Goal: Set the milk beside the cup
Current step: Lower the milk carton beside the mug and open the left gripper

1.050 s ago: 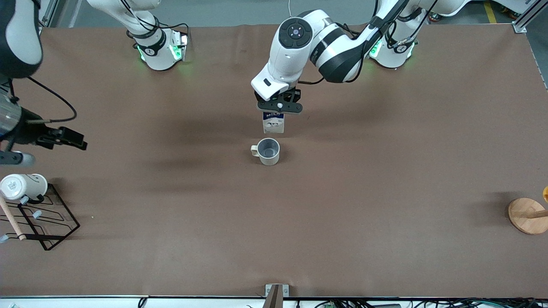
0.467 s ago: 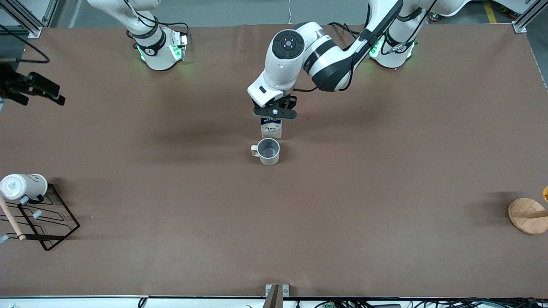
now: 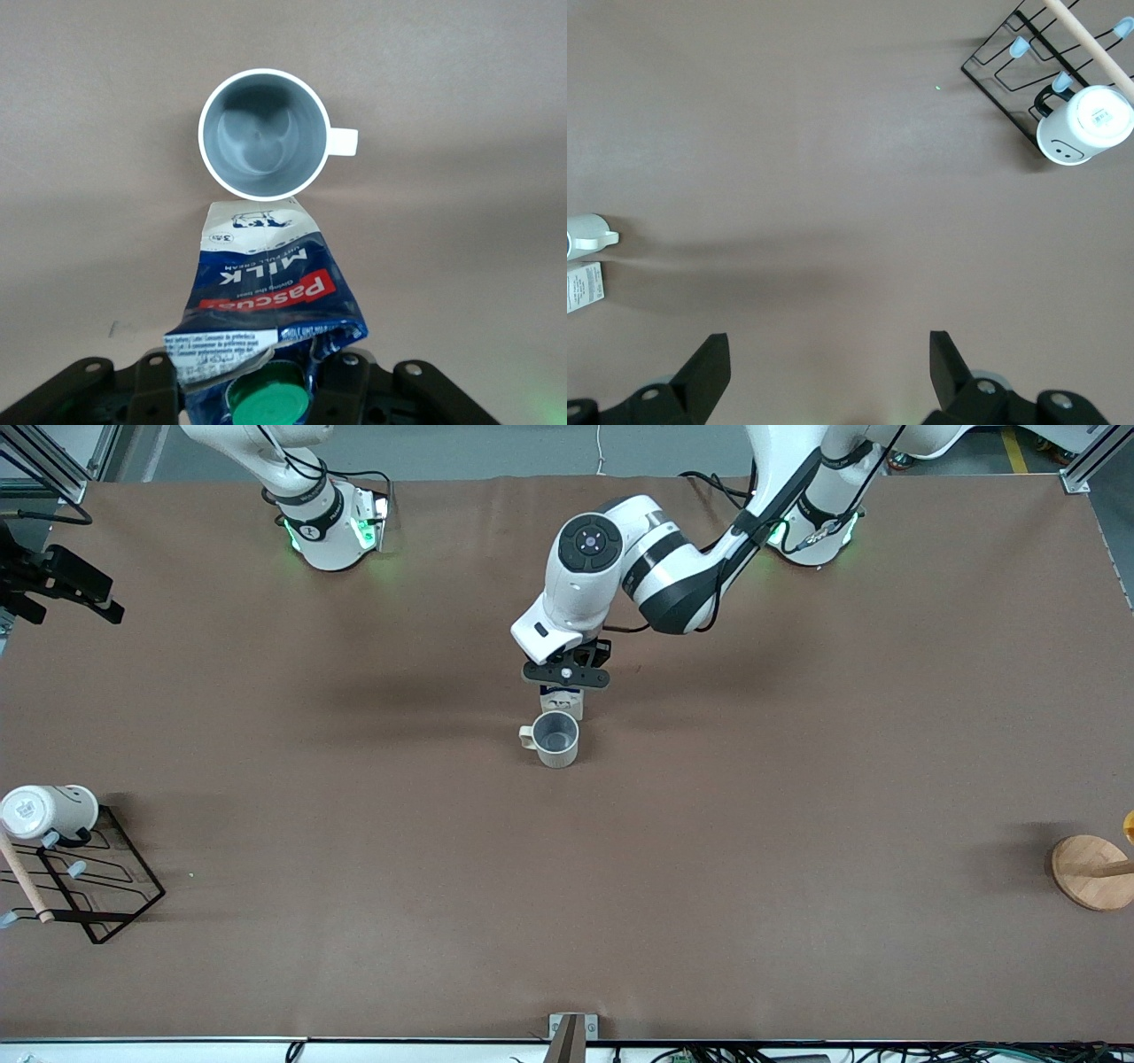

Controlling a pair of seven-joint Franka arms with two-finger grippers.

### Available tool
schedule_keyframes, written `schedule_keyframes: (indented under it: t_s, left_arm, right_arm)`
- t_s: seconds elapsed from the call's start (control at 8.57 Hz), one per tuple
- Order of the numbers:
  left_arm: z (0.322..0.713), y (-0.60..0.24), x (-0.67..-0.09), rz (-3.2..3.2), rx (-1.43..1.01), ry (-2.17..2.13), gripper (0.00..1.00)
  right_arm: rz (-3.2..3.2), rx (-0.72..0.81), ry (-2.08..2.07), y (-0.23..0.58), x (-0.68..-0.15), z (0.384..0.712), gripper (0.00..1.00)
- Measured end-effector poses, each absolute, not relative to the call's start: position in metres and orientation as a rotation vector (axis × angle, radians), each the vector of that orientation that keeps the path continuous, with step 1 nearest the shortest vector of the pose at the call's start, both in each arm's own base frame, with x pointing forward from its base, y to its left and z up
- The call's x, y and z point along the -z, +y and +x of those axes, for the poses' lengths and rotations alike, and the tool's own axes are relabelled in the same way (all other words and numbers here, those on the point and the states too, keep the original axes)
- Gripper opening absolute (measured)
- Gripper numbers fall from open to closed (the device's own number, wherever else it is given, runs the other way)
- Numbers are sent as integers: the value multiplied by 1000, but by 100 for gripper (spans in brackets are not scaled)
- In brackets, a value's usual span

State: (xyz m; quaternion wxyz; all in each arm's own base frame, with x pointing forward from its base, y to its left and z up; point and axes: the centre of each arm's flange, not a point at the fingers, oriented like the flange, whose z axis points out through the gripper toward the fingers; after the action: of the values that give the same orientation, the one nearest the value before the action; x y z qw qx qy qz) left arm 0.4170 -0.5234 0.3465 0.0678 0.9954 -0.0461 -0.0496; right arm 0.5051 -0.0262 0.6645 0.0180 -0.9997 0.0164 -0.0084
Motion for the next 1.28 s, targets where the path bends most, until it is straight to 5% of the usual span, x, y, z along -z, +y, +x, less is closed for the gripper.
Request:
schedule_keyframes:
  t_s: [0.7, 0.93, 1.17, 1.28]
  left_arm:
    - [419, -532, -333, 2996, 176, -125, 52]
    - [419, -534, -331, 2996, 182, -113, 66]
    - [418, -537, -334, 2993, 177, -99, 99]
    - [420, -539, -340, 2990, 154, -88, 100]
  right_arm:
    - [-3123, 35, 56, -29, -657, 519, 100]
    - [-3124, 36, 56, -29, -656, 519, 100]
    - [-3139, 28, 44, -26, -654, 521, 100]
    - [-3143, 24, 37, -24, -652, 522, 100]
